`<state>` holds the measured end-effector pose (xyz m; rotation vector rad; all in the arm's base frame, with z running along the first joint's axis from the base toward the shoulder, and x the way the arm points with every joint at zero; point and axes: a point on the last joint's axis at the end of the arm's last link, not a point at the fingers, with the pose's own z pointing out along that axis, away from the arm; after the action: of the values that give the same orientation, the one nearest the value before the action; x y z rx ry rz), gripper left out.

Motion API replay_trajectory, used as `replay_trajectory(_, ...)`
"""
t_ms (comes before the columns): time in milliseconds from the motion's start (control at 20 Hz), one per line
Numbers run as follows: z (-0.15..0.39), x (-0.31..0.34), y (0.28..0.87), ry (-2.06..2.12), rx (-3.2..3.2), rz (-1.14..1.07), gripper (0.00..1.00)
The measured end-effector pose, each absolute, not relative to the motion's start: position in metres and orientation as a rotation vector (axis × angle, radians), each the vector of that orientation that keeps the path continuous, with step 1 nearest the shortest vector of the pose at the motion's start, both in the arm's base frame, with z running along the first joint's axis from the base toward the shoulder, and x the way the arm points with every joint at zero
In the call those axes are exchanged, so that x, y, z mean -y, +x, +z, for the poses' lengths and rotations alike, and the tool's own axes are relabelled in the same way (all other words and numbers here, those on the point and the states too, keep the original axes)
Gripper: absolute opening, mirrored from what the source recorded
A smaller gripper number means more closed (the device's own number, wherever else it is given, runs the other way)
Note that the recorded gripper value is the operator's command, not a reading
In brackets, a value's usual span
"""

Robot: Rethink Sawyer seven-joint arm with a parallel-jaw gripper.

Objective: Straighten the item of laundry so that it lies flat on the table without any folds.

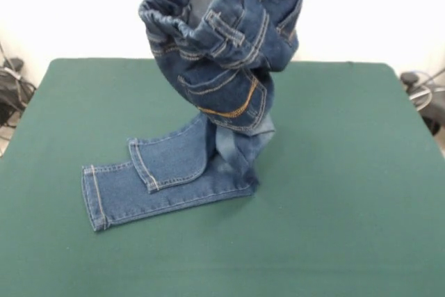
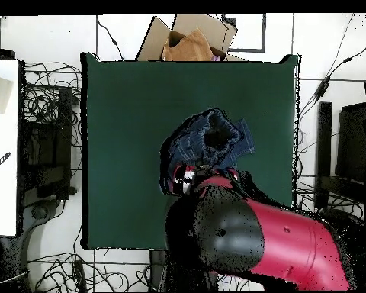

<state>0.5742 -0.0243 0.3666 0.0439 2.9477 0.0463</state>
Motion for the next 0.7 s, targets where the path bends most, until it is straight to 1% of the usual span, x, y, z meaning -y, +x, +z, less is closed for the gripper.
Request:
replay_trajectory(50, 0.357, 0.023, 0.572, 0.046, -2.935, 0.043, 0.0)
replay_trajectory(450, 0.327, 0.013, 0.571, 0.025, -2.889, 0.039, 0.0)
replay_trajectory(700, 0.304, -0.021, 0.572, -0.078, -2.882, 0.048, 0.0)
